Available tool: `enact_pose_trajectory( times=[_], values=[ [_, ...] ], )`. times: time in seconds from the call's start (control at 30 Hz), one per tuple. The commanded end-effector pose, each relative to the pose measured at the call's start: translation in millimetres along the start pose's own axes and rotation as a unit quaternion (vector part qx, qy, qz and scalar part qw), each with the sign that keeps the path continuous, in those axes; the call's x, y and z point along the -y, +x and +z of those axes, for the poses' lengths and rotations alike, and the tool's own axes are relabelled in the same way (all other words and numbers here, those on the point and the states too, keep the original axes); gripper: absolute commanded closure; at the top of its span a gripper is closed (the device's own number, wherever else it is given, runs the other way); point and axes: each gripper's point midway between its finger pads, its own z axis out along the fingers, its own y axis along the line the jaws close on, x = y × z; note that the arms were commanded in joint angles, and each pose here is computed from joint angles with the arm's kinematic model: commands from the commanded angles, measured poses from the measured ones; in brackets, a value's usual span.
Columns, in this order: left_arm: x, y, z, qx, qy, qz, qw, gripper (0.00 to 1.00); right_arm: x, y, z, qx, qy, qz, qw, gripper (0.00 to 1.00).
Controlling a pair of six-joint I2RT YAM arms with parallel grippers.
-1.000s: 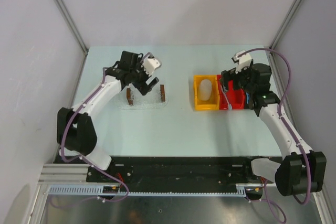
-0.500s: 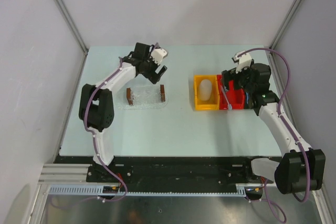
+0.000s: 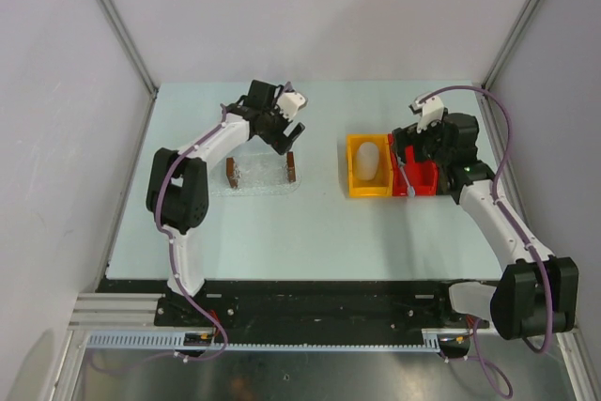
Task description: Prepare toiletry sets of a toothbrush and toothpaste on the tray
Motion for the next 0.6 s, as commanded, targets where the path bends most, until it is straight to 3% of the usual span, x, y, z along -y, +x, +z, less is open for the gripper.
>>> enact_pose_trajectory(
  times=[0.0, 0.57],
  values=[
    [-2, -21, -3, 0.03, -0.001, 0.002, 1.0, 0.02, -4, -3, 4, 0.005, -0.009, -0.009, 1.0, 0.0],
    [12, -7, -9, 0.021, 0.016, 0.013, 1.0, 0.03, -4, 2, 7, -0.003, -0.008, -0.011, 1.0, 0.0]
  ],
)
